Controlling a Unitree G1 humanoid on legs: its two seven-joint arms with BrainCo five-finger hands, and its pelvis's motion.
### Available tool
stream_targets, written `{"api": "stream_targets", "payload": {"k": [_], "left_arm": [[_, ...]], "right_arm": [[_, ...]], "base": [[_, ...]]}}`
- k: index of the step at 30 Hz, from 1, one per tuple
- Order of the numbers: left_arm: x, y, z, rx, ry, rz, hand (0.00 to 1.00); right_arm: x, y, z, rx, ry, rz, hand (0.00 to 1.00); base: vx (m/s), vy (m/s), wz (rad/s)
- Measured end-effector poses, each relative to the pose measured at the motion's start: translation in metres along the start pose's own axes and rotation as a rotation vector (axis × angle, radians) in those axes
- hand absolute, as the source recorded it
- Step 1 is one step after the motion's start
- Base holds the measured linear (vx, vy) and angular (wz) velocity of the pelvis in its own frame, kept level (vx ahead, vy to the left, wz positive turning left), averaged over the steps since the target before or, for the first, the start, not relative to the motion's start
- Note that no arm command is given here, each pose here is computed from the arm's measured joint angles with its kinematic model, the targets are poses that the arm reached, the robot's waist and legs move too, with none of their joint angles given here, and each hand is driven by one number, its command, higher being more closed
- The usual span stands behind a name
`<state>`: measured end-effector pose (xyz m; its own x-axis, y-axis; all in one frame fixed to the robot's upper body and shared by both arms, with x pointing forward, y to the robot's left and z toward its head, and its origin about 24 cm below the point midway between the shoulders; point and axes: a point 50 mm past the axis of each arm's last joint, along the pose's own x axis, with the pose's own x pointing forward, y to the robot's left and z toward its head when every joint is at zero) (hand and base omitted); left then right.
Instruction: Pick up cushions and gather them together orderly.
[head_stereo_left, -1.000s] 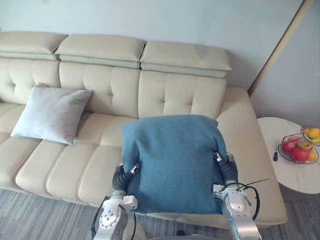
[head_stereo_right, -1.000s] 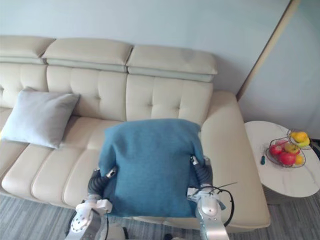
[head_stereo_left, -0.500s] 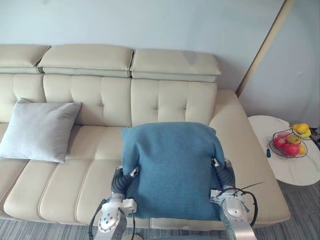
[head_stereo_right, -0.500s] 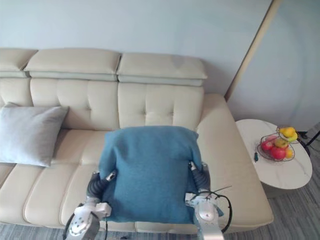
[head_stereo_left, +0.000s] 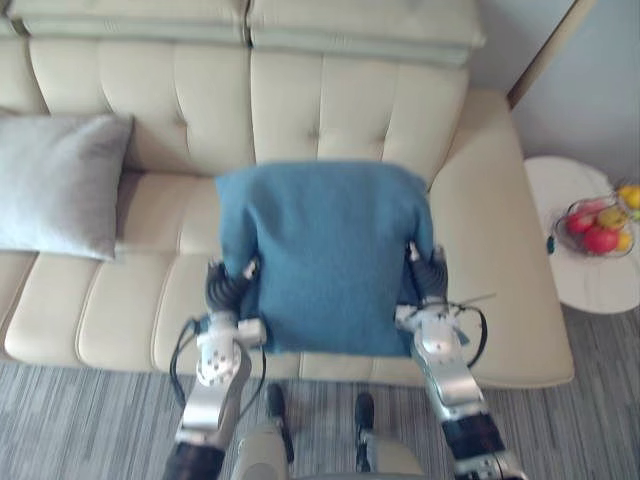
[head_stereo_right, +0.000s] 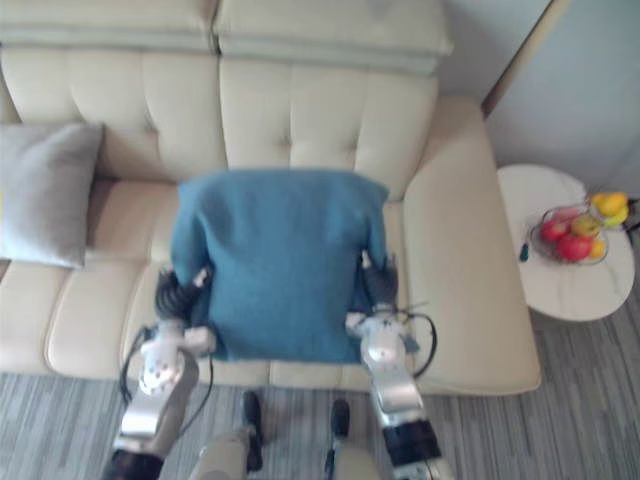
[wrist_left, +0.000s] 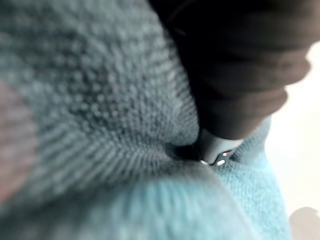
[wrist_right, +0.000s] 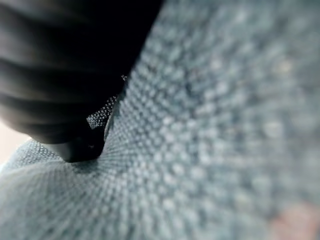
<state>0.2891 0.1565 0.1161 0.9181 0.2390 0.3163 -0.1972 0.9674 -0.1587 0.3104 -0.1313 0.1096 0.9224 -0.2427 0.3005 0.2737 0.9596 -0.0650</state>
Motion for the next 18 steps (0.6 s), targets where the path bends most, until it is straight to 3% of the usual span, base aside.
{"api": "stream_targets", "payload": {"k": [5,9,10,11,18], "left_arm": [[0.088,-0.042,0.088,0.067,-0.323,-0.025,1.0],[0.121,-0.065,0.152,0.087,-0.484,-0.023,1.0],[0.127,-0.069,0.164,0.083,-0.508,-0.02,0.0],[0.13,-0.071,0.172,0.08,-0.519,-0.013,0.0],[0.154,-0.073,0.195,0.056,-0.472,0.085,0.0]], "right_arm": [[0.068,-0.003,0.08,0.074,-0.236,-0.188,1.0],[0.097,-0.008,0.131,0.12,-0.346,-0.285,1.0],[0.102,-0.01,0.142,0.143,-0.366,-0.311,1.0],[0.105,-0.009,0.148,0.147,-0.376,-0.321,0.0],[0.128,-0.014,0.179,0.147,-0.349,-0.4,0.0]], "base": [[-0.11,-0.005,0.12],[-0.04,-0.002,0.09],[0.0,-0.009,0.1],[0.01,-0.015,0.09],[0.04,-0.02,0.06]]}}
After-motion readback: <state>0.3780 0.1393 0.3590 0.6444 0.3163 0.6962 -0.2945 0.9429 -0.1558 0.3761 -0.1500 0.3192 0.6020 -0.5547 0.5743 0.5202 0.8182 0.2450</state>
